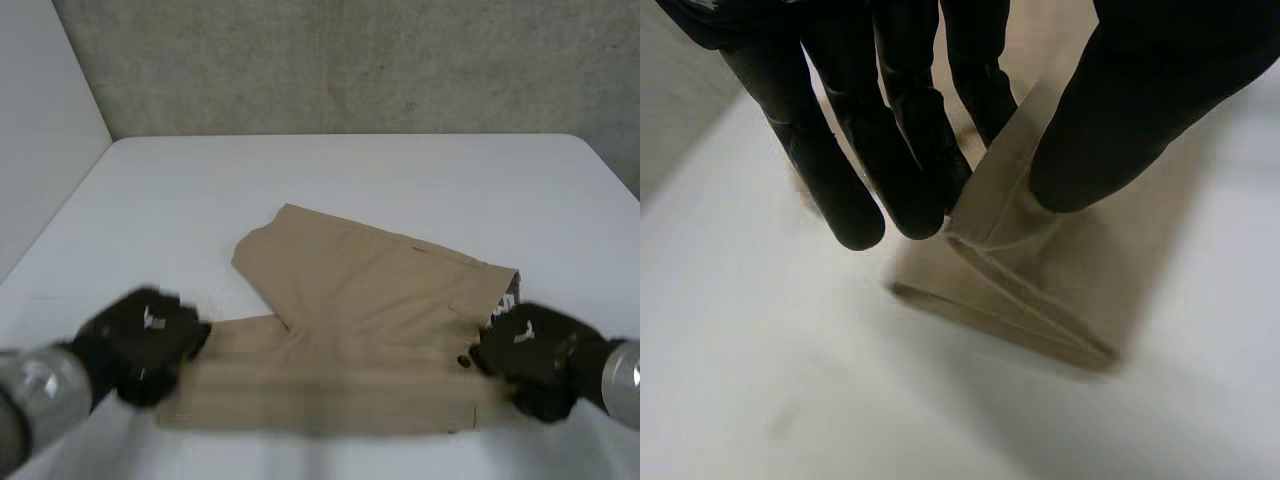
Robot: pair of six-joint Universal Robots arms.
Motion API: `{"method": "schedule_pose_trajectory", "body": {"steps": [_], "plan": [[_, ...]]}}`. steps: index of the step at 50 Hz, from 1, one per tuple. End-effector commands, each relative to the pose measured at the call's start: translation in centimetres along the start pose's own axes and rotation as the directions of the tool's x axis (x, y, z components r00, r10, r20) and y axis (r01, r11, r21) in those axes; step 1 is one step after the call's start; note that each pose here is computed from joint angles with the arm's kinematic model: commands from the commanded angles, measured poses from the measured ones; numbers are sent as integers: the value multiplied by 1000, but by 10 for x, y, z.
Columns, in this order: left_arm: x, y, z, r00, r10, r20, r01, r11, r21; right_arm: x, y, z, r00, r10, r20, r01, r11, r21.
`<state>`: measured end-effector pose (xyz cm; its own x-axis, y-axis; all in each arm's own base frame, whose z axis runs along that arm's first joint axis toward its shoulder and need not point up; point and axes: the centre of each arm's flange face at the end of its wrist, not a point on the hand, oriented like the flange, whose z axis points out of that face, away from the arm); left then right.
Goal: Fold the shorts.
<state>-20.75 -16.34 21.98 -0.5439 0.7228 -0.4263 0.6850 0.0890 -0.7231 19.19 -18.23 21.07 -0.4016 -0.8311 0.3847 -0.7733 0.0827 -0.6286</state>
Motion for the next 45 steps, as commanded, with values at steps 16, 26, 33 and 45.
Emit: {"method": "schedule_pose_trajectory", "body": {"steps": [16, 26, 33, 45], "plan": [[-53, -71, 252, 929, 40, 367, -168, 931, 323, 91, -18, 109, 833, 167, -528, -110, 984, 137], [-44, -63, 304, 904, 68, 422, -249, 886, 391, 96, -11, 162, 794, 157, -588, -83, 985, 150], [-35, -64, 318, 885, 56, 463, -319, 796, 515, 106, -9, 182, 730, 102, -676, 16, 986, 166], [-25, -90, 277, 865, 4, 502, -337, 747, 573, 131, -63, 107, 638, 307, -707, 17, 912, 411]]}}
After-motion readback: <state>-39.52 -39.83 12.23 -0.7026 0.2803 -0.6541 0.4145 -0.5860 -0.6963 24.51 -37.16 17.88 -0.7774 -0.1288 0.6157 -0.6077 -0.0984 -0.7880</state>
